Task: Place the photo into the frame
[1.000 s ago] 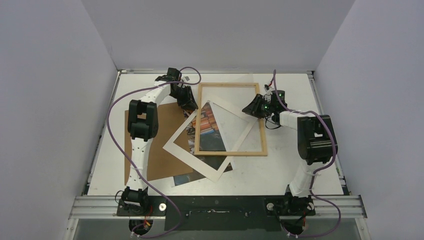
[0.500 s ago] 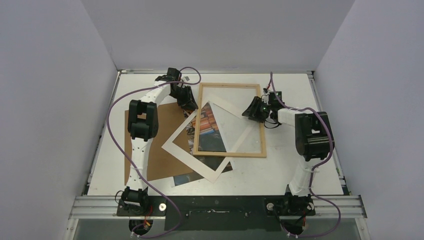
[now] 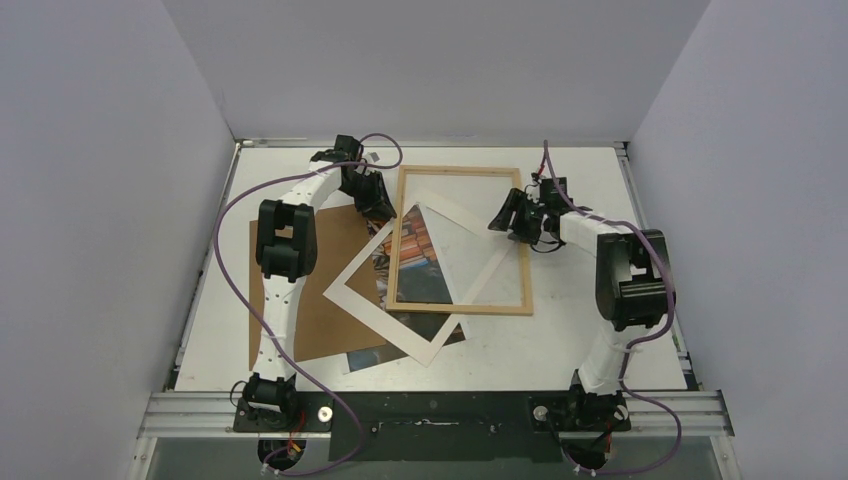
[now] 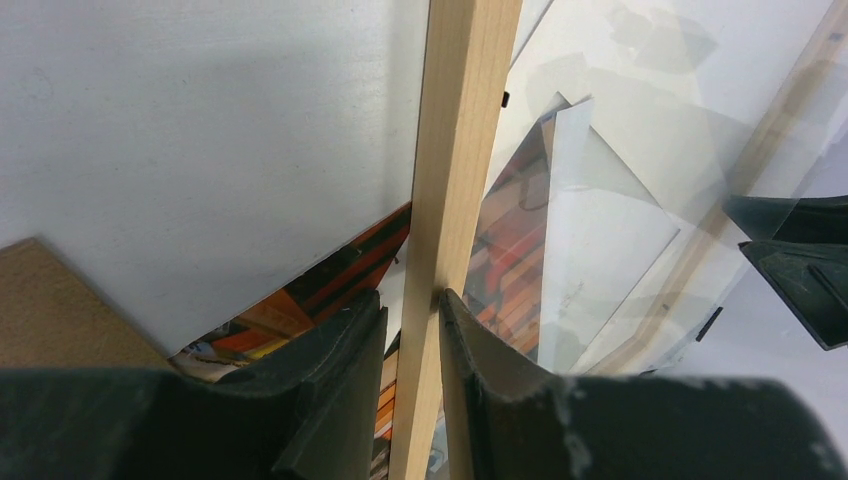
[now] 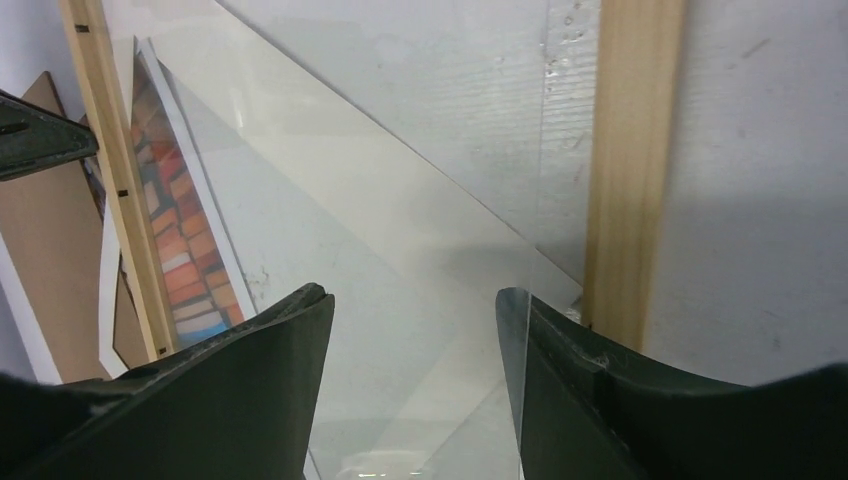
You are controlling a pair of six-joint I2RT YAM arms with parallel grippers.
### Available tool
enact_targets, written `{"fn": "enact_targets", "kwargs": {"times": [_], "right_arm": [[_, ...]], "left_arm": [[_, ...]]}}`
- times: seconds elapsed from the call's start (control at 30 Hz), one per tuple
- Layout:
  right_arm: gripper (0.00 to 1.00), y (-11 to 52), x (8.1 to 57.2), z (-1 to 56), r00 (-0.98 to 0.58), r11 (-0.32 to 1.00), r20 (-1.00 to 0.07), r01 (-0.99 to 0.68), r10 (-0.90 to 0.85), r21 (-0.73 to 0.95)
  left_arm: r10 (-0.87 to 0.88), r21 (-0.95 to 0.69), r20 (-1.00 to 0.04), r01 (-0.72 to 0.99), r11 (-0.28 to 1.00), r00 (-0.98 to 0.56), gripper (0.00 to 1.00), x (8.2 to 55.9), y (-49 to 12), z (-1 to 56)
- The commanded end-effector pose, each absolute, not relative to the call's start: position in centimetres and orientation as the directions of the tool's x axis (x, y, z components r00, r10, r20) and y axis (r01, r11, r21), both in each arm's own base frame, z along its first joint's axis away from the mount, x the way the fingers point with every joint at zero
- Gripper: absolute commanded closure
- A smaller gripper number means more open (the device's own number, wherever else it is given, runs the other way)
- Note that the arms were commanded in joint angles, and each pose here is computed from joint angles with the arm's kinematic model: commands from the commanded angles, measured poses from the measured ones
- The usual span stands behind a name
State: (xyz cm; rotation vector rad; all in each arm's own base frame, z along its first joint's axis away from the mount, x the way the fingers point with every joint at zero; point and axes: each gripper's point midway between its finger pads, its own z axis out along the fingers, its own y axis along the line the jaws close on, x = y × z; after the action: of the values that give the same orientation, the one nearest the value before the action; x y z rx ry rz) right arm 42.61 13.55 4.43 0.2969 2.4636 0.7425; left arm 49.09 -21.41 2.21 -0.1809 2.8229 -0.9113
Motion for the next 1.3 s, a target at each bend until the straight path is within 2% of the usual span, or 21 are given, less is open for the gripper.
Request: {"fn": "enact_targets", "kwargs": {"times": [0.0,0.2,0.43,0.67,0.83,1.03,1.27], "right_arm": [[0.38,11.6,43.6,8.6,-0.778,0.869,-0.532,0.038,0.335,0.493],[0.38,10.9,42.5,8.3,-0.792,0.888,-0.521,0.058,0.318,0.455],[0.38,7.5,42.3,10.2,-0.745,0.947,-0.597,0.149,0.297,0.284],[0.38,9.8,40.9,10.8,-0.782,0.965,-0.585,0.078,0.215,0.251],[0.39,11.0,40.3,10.7,-0.778,0.957,-0.582,0.085,0.237,0.277],[0.40,13.1,43.2,11.9,-0.731,0.935,-0.615,0.089,0.295,0.342],[0.45,15.3,49.3,11.9,-0.635,0.873,-0.633,0.142,0.442,0.467]], "left_arm": [[-0.174,-0.485,-0.121,-0.095,0.869,-0.977,0.74,49.4,-19.4,-1.9],[-0.173,-0.482,-0.126,-0.092,0.871,-0.977,0.73,49.4,-19.2,-1.6],[-0.173,-0.478,-0.140,-0.087,0.874,-0.975,0.72,49.6,-19.0,-0.9],[-0.171,-0.518,-0.182,-0.053,0.854,-0.968,0.60,50.3,-19.6,1.9],[-0.162,-0.548,-0.230,-0.010,0.837,-0.960,0.52,50.9,-20.0,4.3],[-0.145,-0.536,-0.305,0.044,0.843,-0.941,0.45,52.3,-20.0,5.7],[-0.150,-0.542,-0.316,0.048,0.839,-0.937,0.44,54.1,-20.5,5.1]]}}
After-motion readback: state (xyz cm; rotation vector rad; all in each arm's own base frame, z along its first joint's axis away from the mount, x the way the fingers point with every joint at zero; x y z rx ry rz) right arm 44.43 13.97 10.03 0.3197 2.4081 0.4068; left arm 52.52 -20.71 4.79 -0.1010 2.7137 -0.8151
